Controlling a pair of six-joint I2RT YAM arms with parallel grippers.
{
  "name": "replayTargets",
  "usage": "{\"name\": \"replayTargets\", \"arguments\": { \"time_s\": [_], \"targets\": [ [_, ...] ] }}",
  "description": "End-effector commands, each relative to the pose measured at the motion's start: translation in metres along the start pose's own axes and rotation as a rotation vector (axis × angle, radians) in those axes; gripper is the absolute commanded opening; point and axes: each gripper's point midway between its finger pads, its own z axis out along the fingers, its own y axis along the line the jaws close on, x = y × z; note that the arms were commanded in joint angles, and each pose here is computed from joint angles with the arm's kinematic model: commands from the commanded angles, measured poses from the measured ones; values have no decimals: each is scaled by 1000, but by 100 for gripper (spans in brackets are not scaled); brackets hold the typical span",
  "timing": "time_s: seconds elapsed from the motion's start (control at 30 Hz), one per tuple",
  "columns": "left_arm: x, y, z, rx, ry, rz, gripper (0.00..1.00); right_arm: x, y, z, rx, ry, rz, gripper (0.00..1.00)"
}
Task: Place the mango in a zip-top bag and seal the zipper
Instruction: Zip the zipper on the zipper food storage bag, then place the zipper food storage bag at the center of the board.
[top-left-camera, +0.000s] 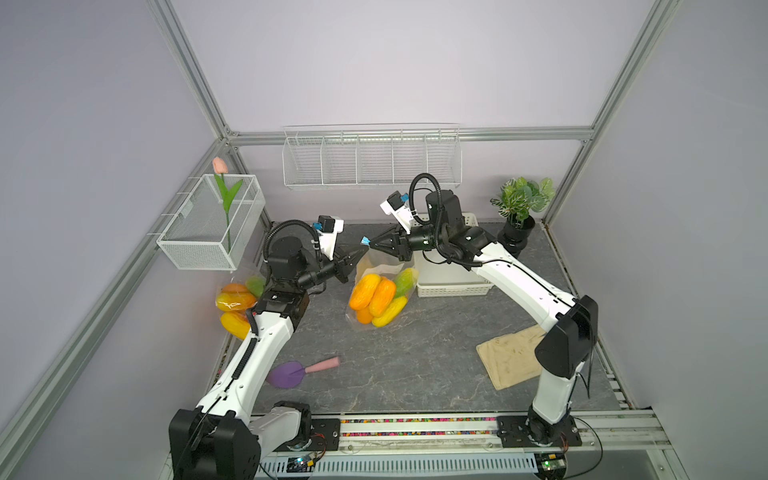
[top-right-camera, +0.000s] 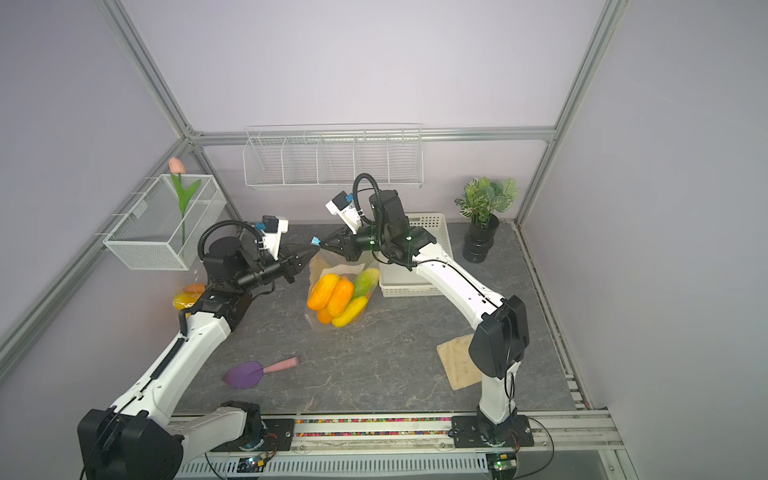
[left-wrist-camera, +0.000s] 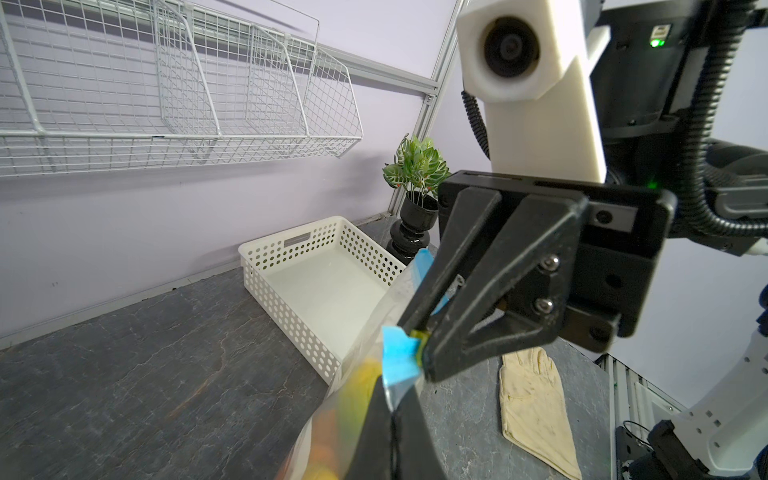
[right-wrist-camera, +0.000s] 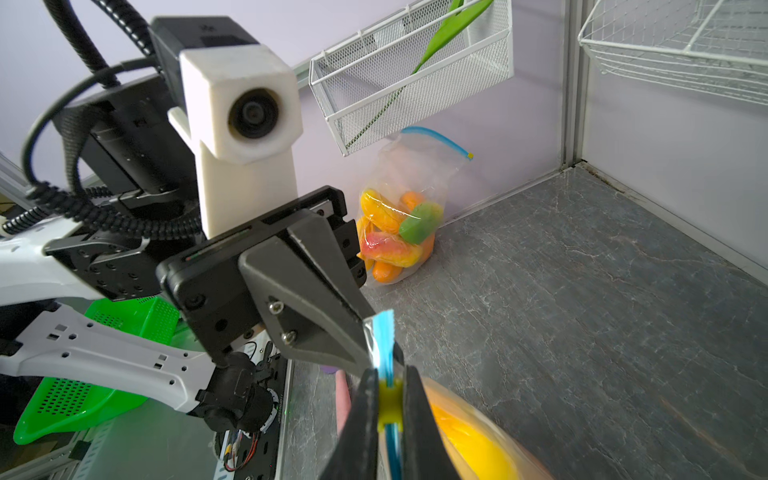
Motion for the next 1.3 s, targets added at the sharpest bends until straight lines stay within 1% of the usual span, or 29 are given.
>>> {"name": "replayTargets", "arguments": {
  "time_s": [0.0, 0.1, 0.2, 0.4, 0.6, 0.7, 0.77, 0.83, 0.9, 1.0, 1.1, 1.13, 1.2, 1.27],
  "targets": [
    [-26, 0, -9, -40, -85, 81, 0, -3, -12, -24, 59, -33, 26, 7],
    [-27, 1, -9, -50, -90, 75, 0, 4, -18, -33, 78, -27, 39, 7],
    [-29, 6, -12, -88, -100, 72, 0, 11, -28, -46, 122, -27, 62, 7],
    [-36, 21, -19, -202, -129, 65, 0, 40, -57, -91, 300, -18, 129, 7],
    [-43, 45, -22, -324, -166, 16, 0, 71, -76, -138, 457, -24, 205, 7],
    [-44, 52, -22, -354, -180, -3, 0, 83, -86, -156, 511, -32, 247, 7],
    [-45, 54, -21, -357, -184, -9, 0, 87, -89, -162, 521, -38, 269, 7],
    [-43, 56, -19, -356, -182, -17, 0, 84, -89, -161, 502, -57, 277, 7],
    [-38, 61, -17, -365, -176, -40, 0, 71, -84, -149, 421, -95, 295, 7],
    [-30, 74, -17, -412, -189, -86, 0, 56, -81, -144, 411, -112, 291, 7],
    [-23, 89, -20, -480, -201, -114, 0, 43, -76, -150, 423, -151, 270, 27],
    [-21, 98, -22, -529, -202, -121, 0, 39, -73, -154, 436, -160, 260, 34],
    [-15, 122, -32, -663, -203, -159, 0, 38, -69, -167, 497, -180, 250, 58],
    [-7, 144, -39, -782, -173, -189, 0, 41, -65, -186, 576, -209, 237, 69]
  ]
}}
